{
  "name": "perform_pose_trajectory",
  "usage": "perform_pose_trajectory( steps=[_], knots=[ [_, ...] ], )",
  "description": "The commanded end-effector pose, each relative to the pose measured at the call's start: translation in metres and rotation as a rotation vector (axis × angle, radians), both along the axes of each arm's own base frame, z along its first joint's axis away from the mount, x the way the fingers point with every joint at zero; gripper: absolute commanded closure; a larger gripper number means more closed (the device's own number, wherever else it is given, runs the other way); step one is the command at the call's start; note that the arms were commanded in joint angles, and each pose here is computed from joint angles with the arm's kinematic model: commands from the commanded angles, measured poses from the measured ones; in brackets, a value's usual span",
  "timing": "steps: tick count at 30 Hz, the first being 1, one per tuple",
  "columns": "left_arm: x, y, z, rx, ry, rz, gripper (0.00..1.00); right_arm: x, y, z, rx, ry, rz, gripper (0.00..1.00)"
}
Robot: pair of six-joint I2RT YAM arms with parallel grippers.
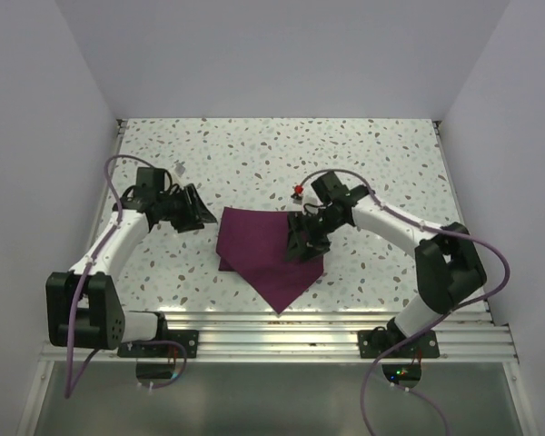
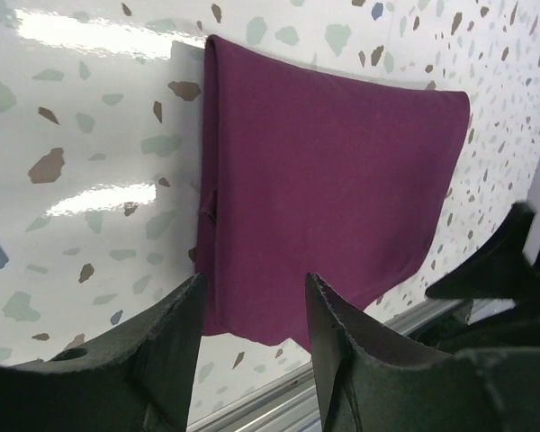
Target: Prepare the surgical pack
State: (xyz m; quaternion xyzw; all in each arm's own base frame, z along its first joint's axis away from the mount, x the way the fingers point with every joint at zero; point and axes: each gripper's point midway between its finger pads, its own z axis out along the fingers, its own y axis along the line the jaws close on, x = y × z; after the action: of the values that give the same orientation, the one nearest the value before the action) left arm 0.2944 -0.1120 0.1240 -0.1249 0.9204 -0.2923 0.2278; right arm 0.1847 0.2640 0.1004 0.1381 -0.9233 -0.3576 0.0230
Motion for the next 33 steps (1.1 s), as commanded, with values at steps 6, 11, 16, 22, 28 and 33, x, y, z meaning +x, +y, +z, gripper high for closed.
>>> perform_pose_trajectory(
  steps=[6,11,16,22,28,33],
  knots=[
    [0.001,-0.035,-0.028,-0.137,0.064,-0.173,0.57,0.056,-0.053,-0.006,-0.163,-0.016,-0.232,0.69],
    [0.005,-0.042,-0.063,-0.129,0.153,-0.214,0.67,0.029,-0.055,-0.037,-0.167,0.113,-0.201,0.96],
    [-0.004,-0.032,-0.091,-0.068,0.239,-0.211,0.75,0.013,-0.058,-0.052,-0.168,0.171,-0.209,1.00],
    [-0.029,-0.027,-0.113,-0.041,0.303,-0.225,0.78,0.015,-0.052,-0.066,-0.155,0.202,-0.234,1.00],
    [-0.042,-0.024,-0.110,-0.015,0.296,-0.222,0.79,0.058,-0.043,-0.075,-0.189,0.162,-0.239,1.00],
    [-0.048,-0.019,-0.090,0.013,0.226,-0.203,0.76,0.118,-0.027,-0.063,-0.179,0.068,-0.229,1.00]
  ],
)
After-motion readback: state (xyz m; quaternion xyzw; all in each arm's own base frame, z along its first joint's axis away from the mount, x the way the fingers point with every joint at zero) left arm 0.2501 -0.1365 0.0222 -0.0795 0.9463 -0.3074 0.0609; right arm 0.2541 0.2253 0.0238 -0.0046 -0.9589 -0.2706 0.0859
